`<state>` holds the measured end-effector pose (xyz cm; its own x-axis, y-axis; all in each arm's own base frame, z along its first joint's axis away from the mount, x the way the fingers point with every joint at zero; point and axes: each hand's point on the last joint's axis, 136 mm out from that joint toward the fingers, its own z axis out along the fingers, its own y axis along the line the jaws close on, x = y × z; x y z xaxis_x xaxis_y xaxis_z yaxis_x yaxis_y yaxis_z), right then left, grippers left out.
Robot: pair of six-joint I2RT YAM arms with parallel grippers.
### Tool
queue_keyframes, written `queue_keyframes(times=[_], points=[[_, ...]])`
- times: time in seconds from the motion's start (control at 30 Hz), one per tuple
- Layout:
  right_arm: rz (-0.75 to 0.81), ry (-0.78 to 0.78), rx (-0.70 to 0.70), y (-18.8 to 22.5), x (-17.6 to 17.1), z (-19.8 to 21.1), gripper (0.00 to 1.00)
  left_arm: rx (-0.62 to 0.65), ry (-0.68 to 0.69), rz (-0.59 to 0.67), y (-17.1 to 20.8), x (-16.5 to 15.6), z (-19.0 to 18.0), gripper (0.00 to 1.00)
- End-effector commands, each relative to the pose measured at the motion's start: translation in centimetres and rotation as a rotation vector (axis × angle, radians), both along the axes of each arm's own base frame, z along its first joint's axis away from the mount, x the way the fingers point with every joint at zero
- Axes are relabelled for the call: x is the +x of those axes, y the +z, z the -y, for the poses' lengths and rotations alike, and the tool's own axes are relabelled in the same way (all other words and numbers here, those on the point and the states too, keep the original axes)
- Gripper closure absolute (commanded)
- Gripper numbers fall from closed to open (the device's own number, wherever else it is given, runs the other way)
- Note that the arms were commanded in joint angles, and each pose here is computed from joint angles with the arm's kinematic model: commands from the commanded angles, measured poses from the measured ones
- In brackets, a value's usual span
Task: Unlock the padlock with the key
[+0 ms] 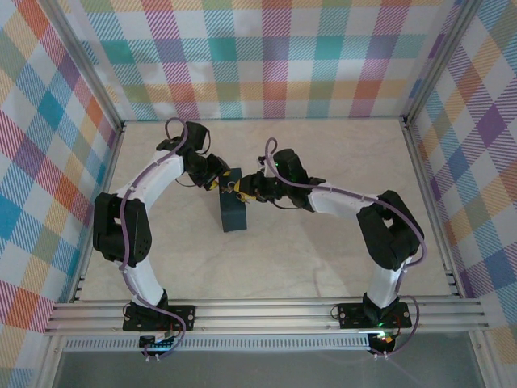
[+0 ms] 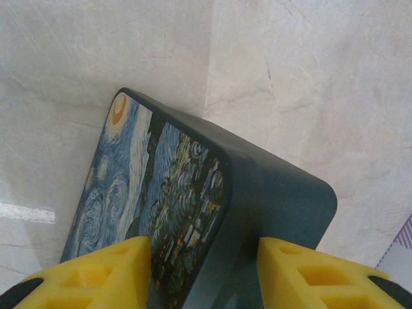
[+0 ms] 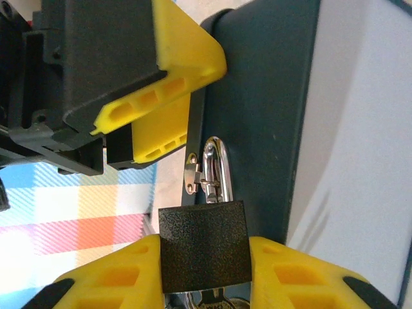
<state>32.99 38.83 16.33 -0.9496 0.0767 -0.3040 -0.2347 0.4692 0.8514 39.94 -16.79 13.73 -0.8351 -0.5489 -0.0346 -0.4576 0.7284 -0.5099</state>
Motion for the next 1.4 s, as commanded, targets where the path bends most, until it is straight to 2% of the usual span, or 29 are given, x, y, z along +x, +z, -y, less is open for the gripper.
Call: queue_keyframes(times=[0.0, 0.13, 0.3, 0.47, 0.53, 0.7, 0.97, 1.1, 1.27, 1.37], points=[[0.183, 0.039, -0.204, -0.6, 0.7, 0.4, 0.72, -0.057, -0.06, -0.119, -1.3, -3.5, 2.0, 0.55], [0.238, 0.127, -0.276, -0.6, 1.0, -0.3, 0.73, -0.06, -0.065, -0.141, -2.0, -4.3, 2.0, 0.55], [0.258, 0.17, -0.255, -0.2, 1.4, -1.3, 0.74, -0.069, -0.059, -0.148, -2.4, -4.7, 2.0, 0.56], [0.332, 0.316, -0.059, 3.0, -0.5, -4.0, 0.75, -0.086, -0.056, -0.166, -2.9, -5.3, 2.4, 0.56], [0.346, 0.33, 0.017, 4.2, -0.7, -4.4, 0.75, -0.083, -0.052, -0.168, -2.9, -5.3, 2.3, 0.56], [0.281, 0.374, 0.154, 6.1, -1.5, -5.5, 0.75, -0.07, -0.038, -0.166, -2.9, -5.1, 2.0, 0.56], [0.153, 0.375, 0.256, 6.5, -1.8, -5.8, 0.73, -0.064, -0.021, -0.161, -2.7, -5.0, 1.8, 0.56], [0.119, 0.355, 0.259, 7.0, -1.5, -5.3, 0.72, -0.064, -0.021, -0.13, -1.4, -4.5, 1.6, 0.53], [0.094, 0.332, 0.177, 5.6, -1.4, -4.1, 0.72, -0.054, 0.017, -0.042, 2.1, -2.2, -0.3, 0.49], [0.087, 0.289, 0.132, 4.7, -0.6, -2.9, 0.72, -0.048, 0.024, -0.021, 3.0, -1.3, -1.0, 0.48]])
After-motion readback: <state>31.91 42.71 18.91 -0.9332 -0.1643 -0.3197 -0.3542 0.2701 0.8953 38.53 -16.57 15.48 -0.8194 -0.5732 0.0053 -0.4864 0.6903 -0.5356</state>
